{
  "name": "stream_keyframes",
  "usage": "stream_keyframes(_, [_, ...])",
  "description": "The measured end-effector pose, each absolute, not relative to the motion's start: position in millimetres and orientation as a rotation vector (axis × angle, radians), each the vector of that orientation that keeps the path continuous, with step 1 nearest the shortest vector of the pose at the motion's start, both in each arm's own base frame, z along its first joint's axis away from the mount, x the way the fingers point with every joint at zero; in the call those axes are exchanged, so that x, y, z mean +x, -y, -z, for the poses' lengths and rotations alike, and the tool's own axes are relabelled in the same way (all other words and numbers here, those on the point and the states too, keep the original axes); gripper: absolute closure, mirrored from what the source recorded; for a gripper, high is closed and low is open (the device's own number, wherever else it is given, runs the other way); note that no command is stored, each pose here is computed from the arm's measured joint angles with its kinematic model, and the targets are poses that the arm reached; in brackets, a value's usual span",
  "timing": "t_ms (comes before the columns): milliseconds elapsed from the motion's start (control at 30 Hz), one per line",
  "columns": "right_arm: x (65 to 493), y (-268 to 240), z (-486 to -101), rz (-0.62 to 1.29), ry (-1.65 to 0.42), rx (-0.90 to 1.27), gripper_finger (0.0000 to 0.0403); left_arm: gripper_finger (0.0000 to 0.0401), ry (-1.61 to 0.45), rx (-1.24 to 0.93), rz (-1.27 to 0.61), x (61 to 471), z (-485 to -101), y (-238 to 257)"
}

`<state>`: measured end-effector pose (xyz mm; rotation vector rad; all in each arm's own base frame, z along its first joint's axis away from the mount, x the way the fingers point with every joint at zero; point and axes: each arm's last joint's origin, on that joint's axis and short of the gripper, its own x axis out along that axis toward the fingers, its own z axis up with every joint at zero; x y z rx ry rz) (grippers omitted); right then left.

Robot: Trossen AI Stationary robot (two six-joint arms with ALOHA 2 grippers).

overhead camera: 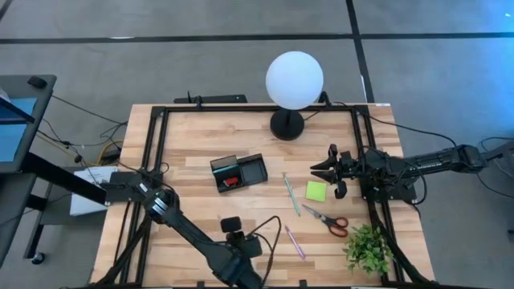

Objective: Pick and place office supplies into organizer
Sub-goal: Put the right blue pencil into the black desk organizer

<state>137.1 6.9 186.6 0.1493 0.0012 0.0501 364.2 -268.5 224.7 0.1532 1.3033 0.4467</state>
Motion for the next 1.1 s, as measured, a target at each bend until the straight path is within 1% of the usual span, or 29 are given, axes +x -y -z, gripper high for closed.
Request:
stream_keyframes(100, [137.1,-6.9,-186.5,-0.050,-0.002,0.149,0.0326,0.0335,-1.236,0.166,-0.437,354.7,-252.1,261.0])
stream_keyframes(200, [137.1,-6.9,-186.5,-0.050,-0.002,0.149,0.0326,0.0336,-1.126,0.203,-0.478,339.1,-274.5,253.8])
stream_keyframes(300, [137.1,-6.9,-187.1,-0.050,0.005,0.150,0.0326,0.0336,-1.013,0.211,-0.533,312.5,-293.9,246.1])
stream_keyframes(400, [137.1,-6.7,-188.8,-0.046,0.023,0.150,0.0326,0.0336,-0.878,0.144,-0.629,280.8,-303.5,234.3])
stream_keyframes(500, [136.9,-6.1,-191.2,-0.028,0.049,0.151,0.0326,0.0336,-0.764,0.076,-0.729,252.3,-287.6,224.7])
stream_keyframes(600, [136.9,-5.9,-192.5,-0.024,0.063,0.157,0.0326,0.0336,-0.594,-0.039,-0.776,235.8,-258.0,220.3])
stream_keyframes(700, [136.9,-5.9,-192.4,-0.025,0.061,0.190,0.0326,0.0336,-0.528,-0.100,-0.753,230.4,-218.4,222.7])
stream_keyframes(833, [137.0,-5.3,-191.3,-0.005,0.052,0.375,0.0326,0.0336,-0.503,-0.152,-0.670,231.5,-180.0,225.4])
stream_keyframes(967, [142.4,-7.5,-181.2,0.060,-0.024,0.415,0.0326,0.0336,-0.461,-0.100,-0.658,229.2,-166.4,220.9])
stream_keyframes(1100, [154.2,-14.3,-176.5,0.148,-0.054,0.400,0.0326,0.0336,-0.416,-0.038,-0.683,226.4,-165.1,215.5])
